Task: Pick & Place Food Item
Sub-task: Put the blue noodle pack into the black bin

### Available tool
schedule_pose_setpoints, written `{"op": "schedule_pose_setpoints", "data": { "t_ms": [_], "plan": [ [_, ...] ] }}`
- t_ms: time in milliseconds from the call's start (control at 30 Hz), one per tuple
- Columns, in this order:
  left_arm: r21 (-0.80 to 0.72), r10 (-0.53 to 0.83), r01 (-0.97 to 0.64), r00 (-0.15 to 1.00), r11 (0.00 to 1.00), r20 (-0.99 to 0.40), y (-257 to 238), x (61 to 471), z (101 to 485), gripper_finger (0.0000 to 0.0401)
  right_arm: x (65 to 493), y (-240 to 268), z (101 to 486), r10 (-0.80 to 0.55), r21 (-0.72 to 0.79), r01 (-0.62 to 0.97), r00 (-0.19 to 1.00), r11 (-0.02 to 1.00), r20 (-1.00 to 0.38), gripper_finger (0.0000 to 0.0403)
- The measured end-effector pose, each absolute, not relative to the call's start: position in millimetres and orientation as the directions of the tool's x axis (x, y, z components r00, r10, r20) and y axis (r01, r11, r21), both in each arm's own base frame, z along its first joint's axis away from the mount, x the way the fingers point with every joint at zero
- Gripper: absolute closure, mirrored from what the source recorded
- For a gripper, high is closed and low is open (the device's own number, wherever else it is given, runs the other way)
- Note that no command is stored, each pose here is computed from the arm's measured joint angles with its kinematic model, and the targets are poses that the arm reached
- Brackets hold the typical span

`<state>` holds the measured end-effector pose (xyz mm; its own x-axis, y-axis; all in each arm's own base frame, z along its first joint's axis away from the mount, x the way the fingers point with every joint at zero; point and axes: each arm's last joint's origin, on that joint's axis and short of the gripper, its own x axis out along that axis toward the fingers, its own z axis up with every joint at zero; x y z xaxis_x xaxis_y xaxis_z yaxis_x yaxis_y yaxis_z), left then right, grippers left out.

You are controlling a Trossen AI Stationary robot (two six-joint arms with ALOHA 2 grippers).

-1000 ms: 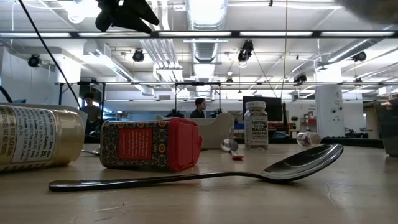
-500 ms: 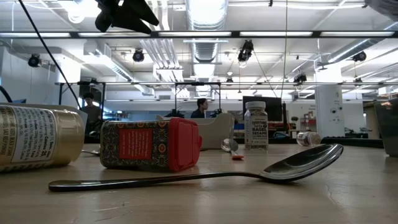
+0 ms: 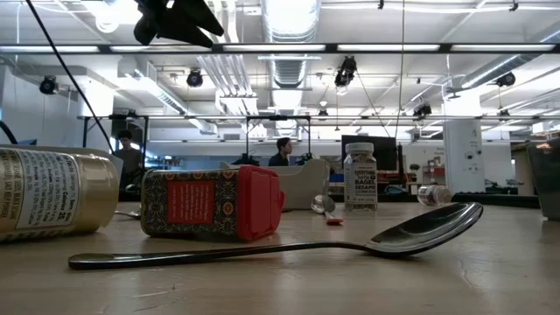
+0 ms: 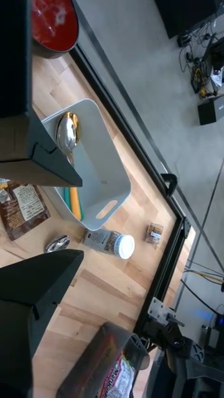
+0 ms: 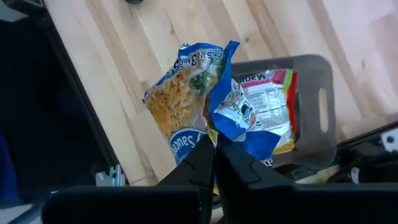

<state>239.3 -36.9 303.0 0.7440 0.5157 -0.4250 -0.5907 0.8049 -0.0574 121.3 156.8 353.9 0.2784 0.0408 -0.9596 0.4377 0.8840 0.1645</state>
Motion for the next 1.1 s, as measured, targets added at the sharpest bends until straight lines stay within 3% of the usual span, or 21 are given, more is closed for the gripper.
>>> {"op": "schedule_pose_setpoints", "data": {
  "t_ms": [433, 1100],
  "plan": [
    [-0.059, 0.516, -0.591, 0.744, 0.805, -0.424, -37, 239, 303, 0.0222, 122, 162, 304, 0.019, 0.105, 0.434, 0.198, 0.895, -0.980, 0.0395],
    [-0.061, 0.515, -0.591, 0.746, 0.804, -0.423, -37, 239, 303, 0.0222, 115, 123, 262, 0.009, 0.126, 0.516, 0.223, 0.847, -0.975, 0.0395]
  ]
}}
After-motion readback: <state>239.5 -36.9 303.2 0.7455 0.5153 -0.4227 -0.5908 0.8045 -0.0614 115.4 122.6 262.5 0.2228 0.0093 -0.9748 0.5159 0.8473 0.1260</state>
